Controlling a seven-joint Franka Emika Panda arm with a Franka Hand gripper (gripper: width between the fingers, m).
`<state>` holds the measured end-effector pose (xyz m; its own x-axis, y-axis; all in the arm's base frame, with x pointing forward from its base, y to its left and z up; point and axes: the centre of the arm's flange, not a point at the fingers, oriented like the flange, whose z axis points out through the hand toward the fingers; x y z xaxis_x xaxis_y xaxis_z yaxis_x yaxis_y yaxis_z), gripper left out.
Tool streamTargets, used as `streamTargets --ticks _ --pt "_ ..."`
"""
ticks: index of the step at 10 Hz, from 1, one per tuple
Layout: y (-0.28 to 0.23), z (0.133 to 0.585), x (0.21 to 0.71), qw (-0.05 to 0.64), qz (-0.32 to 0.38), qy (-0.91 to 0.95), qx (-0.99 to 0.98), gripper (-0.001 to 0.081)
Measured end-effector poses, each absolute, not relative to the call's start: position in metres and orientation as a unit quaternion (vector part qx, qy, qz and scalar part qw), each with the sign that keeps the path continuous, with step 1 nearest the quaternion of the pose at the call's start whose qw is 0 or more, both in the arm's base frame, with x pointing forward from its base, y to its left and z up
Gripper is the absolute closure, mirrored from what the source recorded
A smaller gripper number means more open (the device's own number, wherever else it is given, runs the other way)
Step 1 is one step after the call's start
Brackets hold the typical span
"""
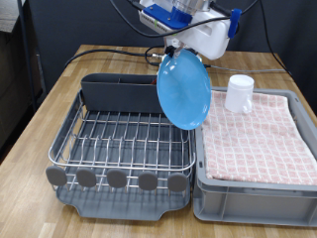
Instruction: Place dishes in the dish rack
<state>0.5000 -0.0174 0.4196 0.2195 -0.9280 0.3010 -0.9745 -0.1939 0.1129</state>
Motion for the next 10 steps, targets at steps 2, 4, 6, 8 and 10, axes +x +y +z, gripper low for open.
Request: streamTargets --ticks 2,4,6,8,10 --pt "-0.045 0.419 0.495 0.167 0.084 -0.593 0.783 0.0787" --pt "-0.079 0.417 0.489 0.19 0.074 -0.545 0.813 0.0787" --pt "-0.114 0.414 0.488 0.2 0.089 -0.49 0.844 0.0787" --pt "-0.141 0.415 0.49 0.189 0.129 -0.444 0.867 0.0787" --pt "-0.15 0.415 0.493 0.176 0.153 -0.404 0.885 0.0788"
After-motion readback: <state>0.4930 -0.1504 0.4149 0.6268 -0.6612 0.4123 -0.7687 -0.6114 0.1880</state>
